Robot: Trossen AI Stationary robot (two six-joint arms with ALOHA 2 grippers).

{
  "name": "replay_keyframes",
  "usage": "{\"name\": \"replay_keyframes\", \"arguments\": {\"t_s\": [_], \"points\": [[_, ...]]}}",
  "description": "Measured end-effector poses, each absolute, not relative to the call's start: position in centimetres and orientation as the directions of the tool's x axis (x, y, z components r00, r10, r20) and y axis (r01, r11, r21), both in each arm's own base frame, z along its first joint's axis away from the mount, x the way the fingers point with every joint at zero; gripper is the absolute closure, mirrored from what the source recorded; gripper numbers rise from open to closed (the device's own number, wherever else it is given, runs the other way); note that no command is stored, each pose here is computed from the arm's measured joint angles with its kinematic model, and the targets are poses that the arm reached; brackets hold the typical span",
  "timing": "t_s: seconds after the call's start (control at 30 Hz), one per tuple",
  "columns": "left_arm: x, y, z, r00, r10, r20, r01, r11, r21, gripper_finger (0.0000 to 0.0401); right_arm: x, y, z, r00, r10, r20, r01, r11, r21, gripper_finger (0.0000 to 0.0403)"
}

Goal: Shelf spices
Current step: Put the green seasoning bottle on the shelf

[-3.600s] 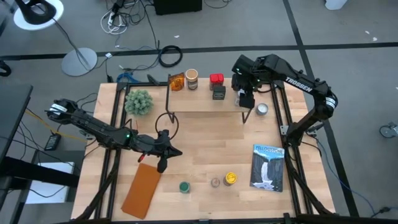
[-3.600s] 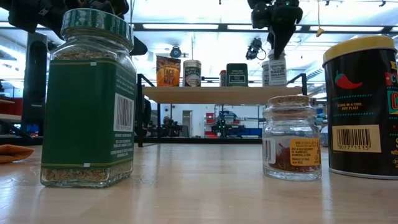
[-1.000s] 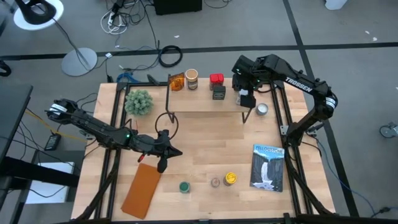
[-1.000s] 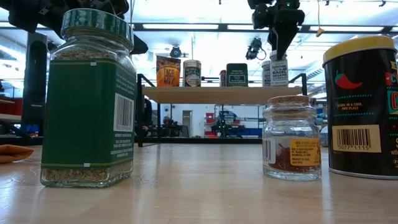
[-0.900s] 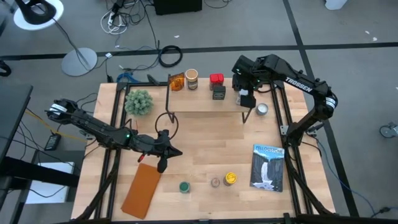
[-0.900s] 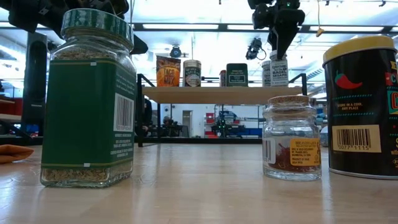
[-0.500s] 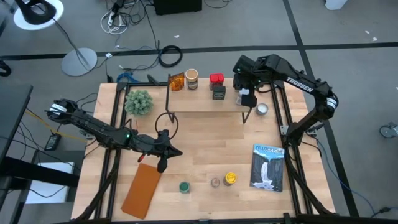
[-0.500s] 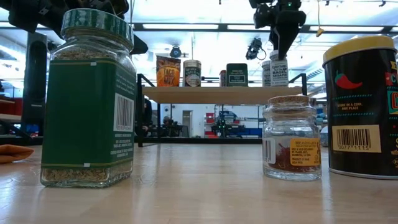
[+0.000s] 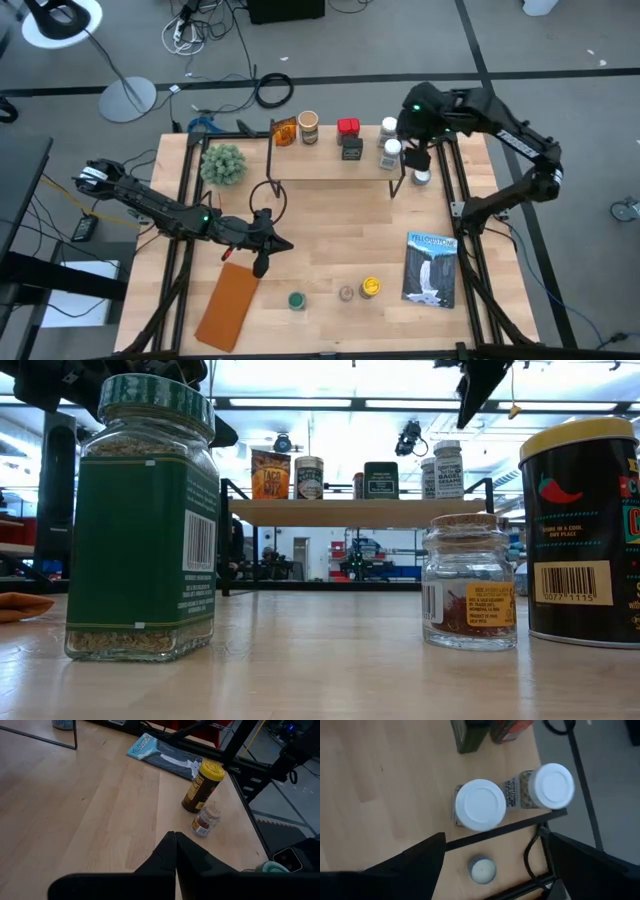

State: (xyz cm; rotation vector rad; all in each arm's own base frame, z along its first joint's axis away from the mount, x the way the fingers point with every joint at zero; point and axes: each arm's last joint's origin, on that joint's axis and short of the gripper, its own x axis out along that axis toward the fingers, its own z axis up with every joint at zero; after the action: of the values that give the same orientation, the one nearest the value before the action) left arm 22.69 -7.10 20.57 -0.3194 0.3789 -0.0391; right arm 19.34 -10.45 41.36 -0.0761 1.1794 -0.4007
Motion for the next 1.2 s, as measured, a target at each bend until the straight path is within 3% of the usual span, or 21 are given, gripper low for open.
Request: {"name": "replay_keyframes", "arguments": {"t_s": [0.3, 0.47, 0.67, 1.2], "points": [[22.7, -7.1, 20.6, 0.929, -0.097, -0.357, -0.022, 0.949, -0.314, 0.0395, 16.9, -8.2, 43.2, 0.435, -0.336, -0.835, 0.528, 0.847, -0.065, 0.0056], [22.7, -7.1, 20.6, 0.929, -0.097, -0.357, -0.022, 0.949, -0.314, 0.0395, 16.9, -6.6, 43.7, 0.521, -0.228, -0.823, 0.466, 0.883, 0.051, 0.0056], [22.7, -7.1, 20.6, 0.929, -0.097, -0.358, -0.022, 0.949, -0.314, 0.0395, 18.5, -3.7, 43.0, 0.553, -0.182, -0.813, 0.387, 0.92, 0.058, 0.0056], [22.7, -7.1, 20.5, 0.928, -0.096, -0.359, -0.023, 0.95, -0.313, 0.0395, 21.2, 5.5, 33.3, 0.457, -0.024, -0.889, 0.162, 0.985, 0.057, 0.0057]]}}
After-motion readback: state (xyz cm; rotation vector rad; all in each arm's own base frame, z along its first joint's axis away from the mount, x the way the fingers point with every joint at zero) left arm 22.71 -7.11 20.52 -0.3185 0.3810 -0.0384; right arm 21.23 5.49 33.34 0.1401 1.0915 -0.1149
